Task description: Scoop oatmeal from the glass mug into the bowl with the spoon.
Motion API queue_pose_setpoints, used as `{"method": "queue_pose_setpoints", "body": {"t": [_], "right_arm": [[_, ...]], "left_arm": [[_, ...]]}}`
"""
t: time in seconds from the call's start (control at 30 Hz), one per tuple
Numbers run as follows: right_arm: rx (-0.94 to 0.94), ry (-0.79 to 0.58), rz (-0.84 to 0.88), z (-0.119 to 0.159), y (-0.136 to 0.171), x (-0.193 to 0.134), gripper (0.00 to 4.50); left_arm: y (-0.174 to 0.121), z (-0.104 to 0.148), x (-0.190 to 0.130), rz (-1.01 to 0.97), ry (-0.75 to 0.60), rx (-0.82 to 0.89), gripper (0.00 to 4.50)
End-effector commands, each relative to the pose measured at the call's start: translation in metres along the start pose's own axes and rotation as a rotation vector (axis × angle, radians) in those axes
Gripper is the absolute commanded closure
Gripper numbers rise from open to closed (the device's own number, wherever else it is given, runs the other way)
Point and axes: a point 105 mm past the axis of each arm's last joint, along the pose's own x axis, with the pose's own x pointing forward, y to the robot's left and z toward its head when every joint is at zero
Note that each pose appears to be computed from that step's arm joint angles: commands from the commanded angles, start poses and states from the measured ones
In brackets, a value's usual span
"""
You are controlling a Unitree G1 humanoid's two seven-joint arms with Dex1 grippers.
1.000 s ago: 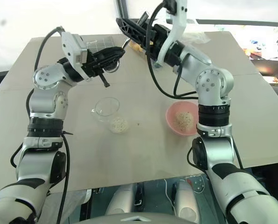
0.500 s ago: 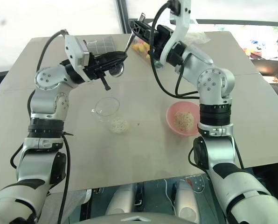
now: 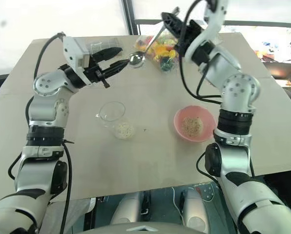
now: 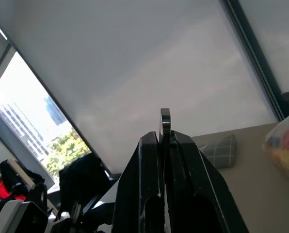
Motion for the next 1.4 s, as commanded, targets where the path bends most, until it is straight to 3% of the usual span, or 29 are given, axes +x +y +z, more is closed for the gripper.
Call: {"method": "queue_pose_setpoints", "body": {"t": [0.03,0.3,0.5,0.7,1.03,1.4], "right_arm": [[-0.007,-0.088,-0.091,0.024,-0.016,-0.022,4.50],[-0.028,-0.153,-0.285,0.045,-0.062,-0.056,4.50],[0.025,-0.194,-0.421,0.054,-0.096,-0.078,4.50],[0.041,-0.180,-0.501,0.048,-0.110,-0.089,4.50],[0.068,-0.185,-0.566,0.043,-0.116,-0.097,4.50],[0.061,-0.183,-0.616,0.042,-0.122,-0.107,4.50]], "left_arm": [[0.016,0.017,-0.026,0.109,-0.043,-0.050,2.62],[-0.018,0.004,-0.091,0.190,0.059,-0.247,2.62],[-0.053,-0.014,-0.124,0.221,0.183,-0.263,2.62],[-0.083,-0.043,-0.146,0.209,0.294,-0.268,2.62],[-0.094,-0.085,-0.133,0.257,0.308,-0.248,2.62],[-0.088,-0.099,-0.110,0.276,0.250,-0.247,2.62]]}}
